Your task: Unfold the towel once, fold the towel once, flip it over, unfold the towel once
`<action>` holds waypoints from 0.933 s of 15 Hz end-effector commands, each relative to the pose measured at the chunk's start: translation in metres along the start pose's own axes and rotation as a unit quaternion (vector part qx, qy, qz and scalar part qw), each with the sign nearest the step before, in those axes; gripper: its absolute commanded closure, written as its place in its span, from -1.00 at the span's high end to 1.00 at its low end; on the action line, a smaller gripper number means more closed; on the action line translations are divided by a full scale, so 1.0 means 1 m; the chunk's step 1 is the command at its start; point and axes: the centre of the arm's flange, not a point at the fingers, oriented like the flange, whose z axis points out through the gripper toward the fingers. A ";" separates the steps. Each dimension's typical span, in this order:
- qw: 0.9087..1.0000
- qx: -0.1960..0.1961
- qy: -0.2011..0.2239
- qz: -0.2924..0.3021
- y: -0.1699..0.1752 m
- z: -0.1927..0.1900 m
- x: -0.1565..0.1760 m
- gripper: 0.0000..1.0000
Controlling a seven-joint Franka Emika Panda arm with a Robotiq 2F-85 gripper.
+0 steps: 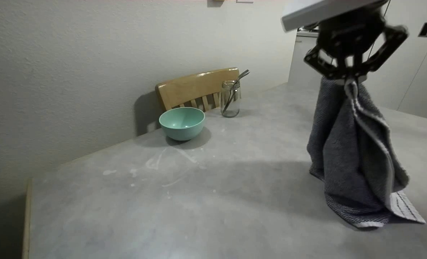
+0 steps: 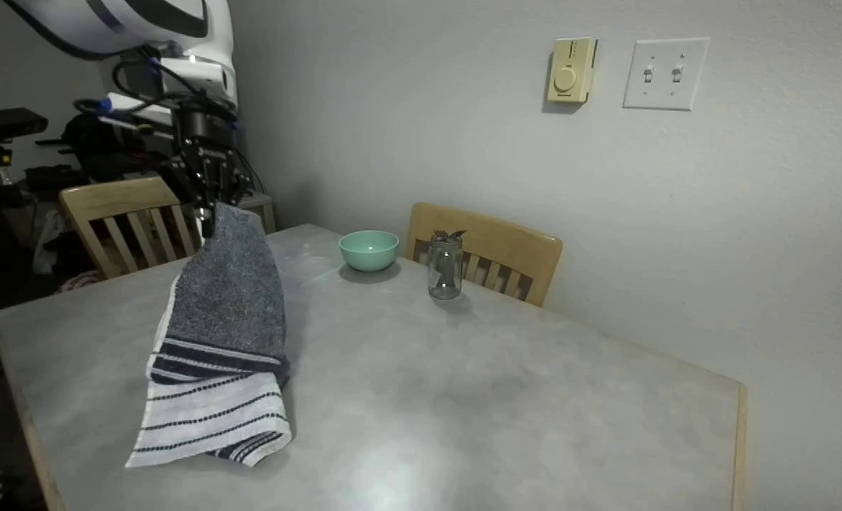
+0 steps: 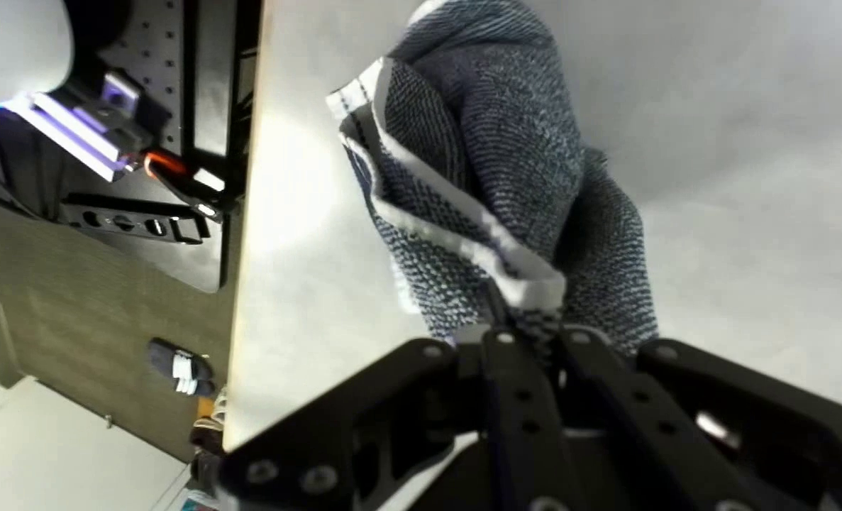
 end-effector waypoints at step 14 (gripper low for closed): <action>0.895 0.061 -0.040 -0.441 -0.220 0.082 -0.103 0.50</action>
